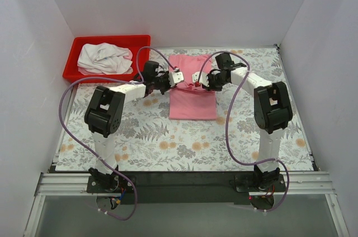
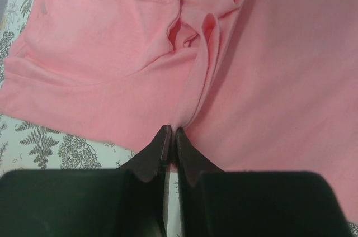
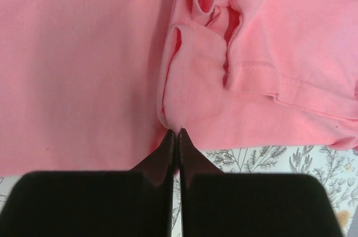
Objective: Fold and stack the t-shirts
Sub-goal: Fold the tshirt
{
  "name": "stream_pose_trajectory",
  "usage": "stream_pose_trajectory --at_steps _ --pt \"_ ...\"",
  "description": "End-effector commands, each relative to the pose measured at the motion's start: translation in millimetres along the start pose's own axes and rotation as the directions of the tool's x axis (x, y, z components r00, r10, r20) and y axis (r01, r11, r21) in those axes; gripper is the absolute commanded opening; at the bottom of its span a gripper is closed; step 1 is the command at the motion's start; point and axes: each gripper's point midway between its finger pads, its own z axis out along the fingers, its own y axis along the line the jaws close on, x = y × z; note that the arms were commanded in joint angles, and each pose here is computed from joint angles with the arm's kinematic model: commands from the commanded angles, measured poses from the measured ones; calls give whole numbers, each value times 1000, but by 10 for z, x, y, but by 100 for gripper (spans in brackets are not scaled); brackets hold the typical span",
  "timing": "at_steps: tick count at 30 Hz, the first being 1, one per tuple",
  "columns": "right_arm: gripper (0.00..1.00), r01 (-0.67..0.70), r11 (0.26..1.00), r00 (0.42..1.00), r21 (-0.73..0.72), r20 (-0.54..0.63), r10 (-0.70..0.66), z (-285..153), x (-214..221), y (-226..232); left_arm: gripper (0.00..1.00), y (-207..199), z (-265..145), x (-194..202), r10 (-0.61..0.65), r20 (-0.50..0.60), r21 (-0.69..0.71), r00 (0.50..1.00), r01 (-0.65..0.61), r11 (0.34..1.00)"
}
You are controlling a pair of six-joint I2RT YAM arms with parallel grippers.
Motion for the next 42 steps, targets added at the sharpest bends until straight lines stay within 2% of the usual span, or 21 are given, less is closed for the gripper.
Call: stream_pose_trajectory --at_steps 1,10,12,13,14,15,16,17,21,23,24,26,28,29,31,32,36,42 --pt "1 29 998 999 64 36 -31 -75 -133 -269 0 283 -121 -245 73 49 -62 996 -69 996" --pt "1 12 997 1000 70 25 -13 76 -48 -388 0 402 -17 -66 58 18 -82 998 -56 995" --pt "10 -1 996 1000 93 26 -2 107 -40 -468 2 439 7 -1 42 -1 -97 999 -42 994" --pt "16 -27 994 999 104 19 25 100 -30 -495 7 471 4 -9 38 -4 -107 999 -39 994" --pt "29 -34 993 999 113 14 33 99 -20 -524 16 492 0 -1 31 -8 -115 999 -32 993" --pt "37 -39 992 999 120 9 39 91 -16 -548 32 531 -12 -21 32 -12 -131 999 -34 991" --pt "43 -47 988 999 150 -3 48 43 -10 -623 38 554 -35 -42 26 -13 -143 1000 -28 989" --pt "56 -49 983 999 177 -2 50 -29 -49 -685 42 582 -61 -73 6 -7 -156 1000 -7 988" --pt "57 -62 964 998 258 11 61 -369 -186 -861 44 707 -292 -254 -56 24 -216 998 60 975" --pt "56 -101 961 995 256 28 97 -480 -224 -784 43 704 -507 -410 -74 51 -227 996 83 970" --pt "55 -97 957 995 273 42 89 -661 -331 -760 43 634 -588 -448 -92 55 -213 994 101 972" --pt "52 -128 969 990 212 78 114 -769 -457 -441 42 347 -771 -543 -94 77 -151 993 105 983" --pt "49 -151 977 985 150 100 137 -776 -542 -169 42 -50 -831 -486 -104 87 -48 991 109 993" --pt "47 -162 983 984 90 94 154 -740 -584 122 43 -174 -922 -559 -103 98 -24 990 106 994" --pt "45 -141 989 985 35 102 137 -672 -707 410 43 -464 -928 -453 -114 77 36 990 112 993" --pt "45 -144 990 985 -4 90 144 -629 -674 668 43 -555 -942 -482 -99 79 50 992 96 994" --pt "44 -137 987 988 -89 65 143 -433 -684 1131 44 -904 -906 -361 -58 63 109 996 51 993" --pt "44 -141 985 990 -103 7 142 -176 -513 1240 46 -1166 -744 -148 -6 23 149 1000 2 989"
